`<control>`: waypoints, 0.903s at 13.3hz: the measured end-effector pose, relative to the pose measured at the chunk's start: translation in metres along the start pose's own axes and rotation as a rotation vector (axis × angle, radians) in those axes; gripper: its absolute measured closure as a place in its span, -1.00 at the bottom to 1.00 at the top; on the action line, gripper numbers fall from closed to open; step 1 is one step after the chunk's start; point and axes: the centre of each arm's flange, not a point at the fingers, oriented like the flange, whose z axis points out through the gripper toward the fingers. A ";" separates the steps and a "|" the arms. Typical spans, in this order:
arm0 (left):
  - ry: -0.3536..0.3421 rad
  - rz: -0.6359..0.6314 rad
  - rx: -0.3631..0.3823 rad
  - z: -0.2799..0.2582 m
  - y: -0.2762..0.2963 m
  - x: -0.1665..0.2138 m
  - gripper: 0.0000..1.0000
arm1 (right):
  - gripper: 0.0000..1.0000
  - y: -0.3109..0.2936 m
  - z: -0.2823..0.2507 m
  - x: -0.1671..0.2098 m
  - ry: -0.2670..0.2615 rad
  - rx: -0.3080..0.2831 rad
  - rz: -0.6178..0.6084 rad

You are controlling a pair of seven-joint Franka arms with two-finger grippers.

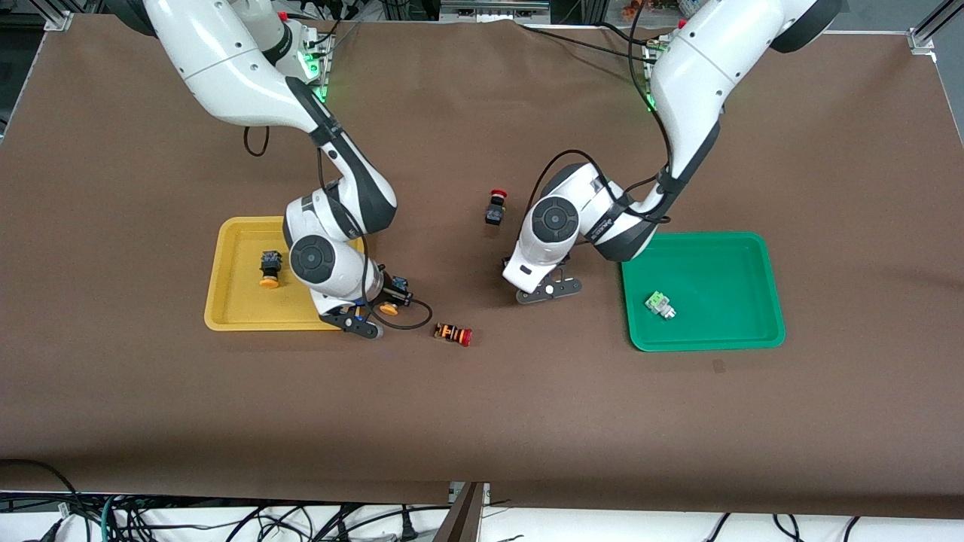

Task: Place green and yellow buttons in trays

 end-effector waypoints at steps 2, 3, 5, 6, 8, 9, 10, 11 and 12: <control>-0.011 0.064 0.071 -0.041 -0.038 0.022 0.17 | 0.11 0.040 -0.034 0.023 -0.050 -0.068 -0.127; -0.018 0.113 0.114 -0.054 -0.070 0.042 0.17 | 0.11 0.069 -0.042 0.035 -0.082 -0.096 -0.184; -0.035 0.190 0.164 -0.062 -0.142 0.087 0.17 | 0.11 0.117 -0.034 0.053 -0.127 -0.131 -0.252; -0.046 0.222 0.177 -0.058 -0.178 0.107 0.17 | 0.11 0.133 -0.022 0.055 -0.153 -0.144 -0.267; -0.082 0.274 0.182 -0.046 -0.234 0.132 0.17 | -0.03 0.141 -0.009 0.049 -0.184 -0.158 -0.267; -0.099 0.285 0.171 -0.036 -0.255 0.140 0.17 | -0.20 0.140 -0.012 0.047 -0.192 -0.160 -0.268; -0.104 0.291 0.156 -0.025 -0.270 0.147 0.17 | -0.41 0.140 -0.022 0.046 -0.194 -0.160 -0.268; -0.107 0.294 0.141 -0.013 -0.281 0.151 0.16 | -0.59 0.141 -0.041 0.045 -0.186 -0.155 -0.267; -0.111 0.295 0.131 -0.004 -0.287 0.153 0.04 | -0.82 0.143 -0.067 0.047 -0.163 -0.145 -0.263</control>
